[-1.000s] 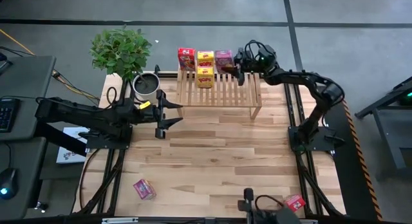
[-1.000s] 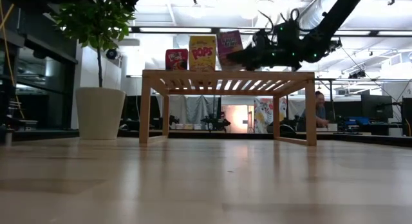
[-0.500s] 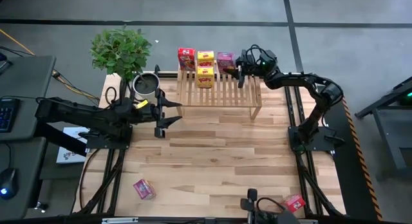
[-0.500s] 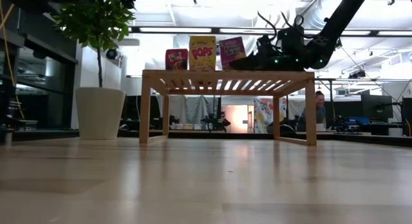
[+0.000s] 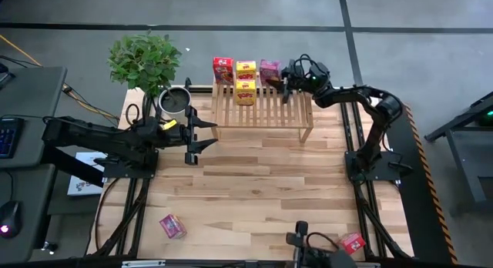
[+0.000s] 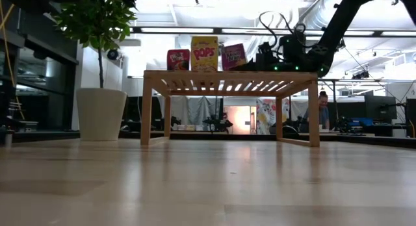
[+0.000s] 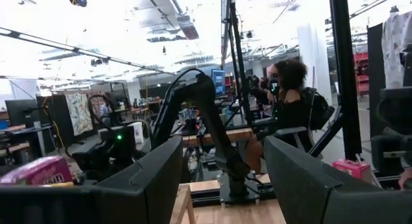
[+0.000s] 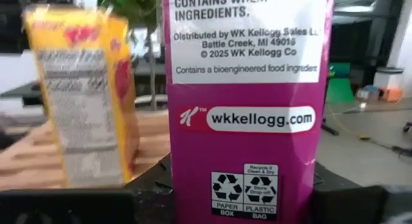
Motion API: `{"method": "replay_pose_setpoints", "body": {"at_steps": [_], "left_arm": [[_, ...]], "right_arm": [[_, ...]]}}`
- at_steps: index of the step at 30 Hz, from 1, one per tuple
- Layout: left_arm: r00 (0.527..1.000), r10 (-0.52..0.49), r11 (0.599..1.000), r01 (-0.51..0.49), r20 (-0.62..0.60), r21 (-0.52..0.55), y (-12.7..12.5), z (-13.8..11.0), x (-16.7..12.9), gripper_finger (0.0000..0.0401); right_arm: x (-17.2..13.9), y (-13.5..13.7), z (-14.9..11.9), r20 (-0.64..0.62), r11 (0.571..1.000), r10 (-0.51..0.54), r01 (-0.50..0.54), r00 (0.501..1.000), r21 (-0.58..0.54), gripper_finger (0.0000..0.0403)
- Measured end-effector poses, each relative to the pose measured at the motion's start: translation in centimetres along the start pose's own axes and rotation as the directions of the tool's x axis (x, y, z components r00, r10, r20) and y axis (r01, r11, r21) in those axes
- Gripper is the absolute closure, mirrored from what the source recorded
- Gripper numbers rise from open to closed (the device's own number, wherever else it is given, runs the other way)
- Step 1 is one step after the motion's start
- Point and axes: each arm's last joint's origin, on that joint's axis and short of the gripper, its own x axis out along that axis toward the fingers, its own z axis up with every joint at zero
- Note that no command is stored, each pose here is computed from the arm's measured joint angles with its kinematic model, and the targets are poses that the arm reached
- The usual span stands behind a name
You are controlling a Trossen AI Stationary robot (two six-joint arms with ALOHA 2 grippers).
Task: Stack cereal on shelf
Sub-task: Put the top violet cereal box on the shelf
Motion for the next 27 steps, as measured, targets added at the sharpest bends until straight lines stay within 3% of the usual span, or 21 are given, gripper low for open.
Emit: {"method": "replay_pose_setpoints", "body": {"at_steps": [16, 27], "left_arm": [[1.000, 0.000, 1.000, 0.000, 0.000, 0.002, 0.00, 0.00, 0.00, 0.0194], [1.000, 0.021, 1.000, -0.021, -0.004, 0.009, 0.06, 0.00, 0.00, 0.0194]], "right_arm": [[-0.02, -0.08, -0.48, -0.019, 0.999, 0.014, -0.013, 1.000, 0.033, 0.0243], [-0.01, -0.08, -0.58, -0.028, 0.999, 0.014, -0.012, 1.000, 0.044, 0.0184]]}}
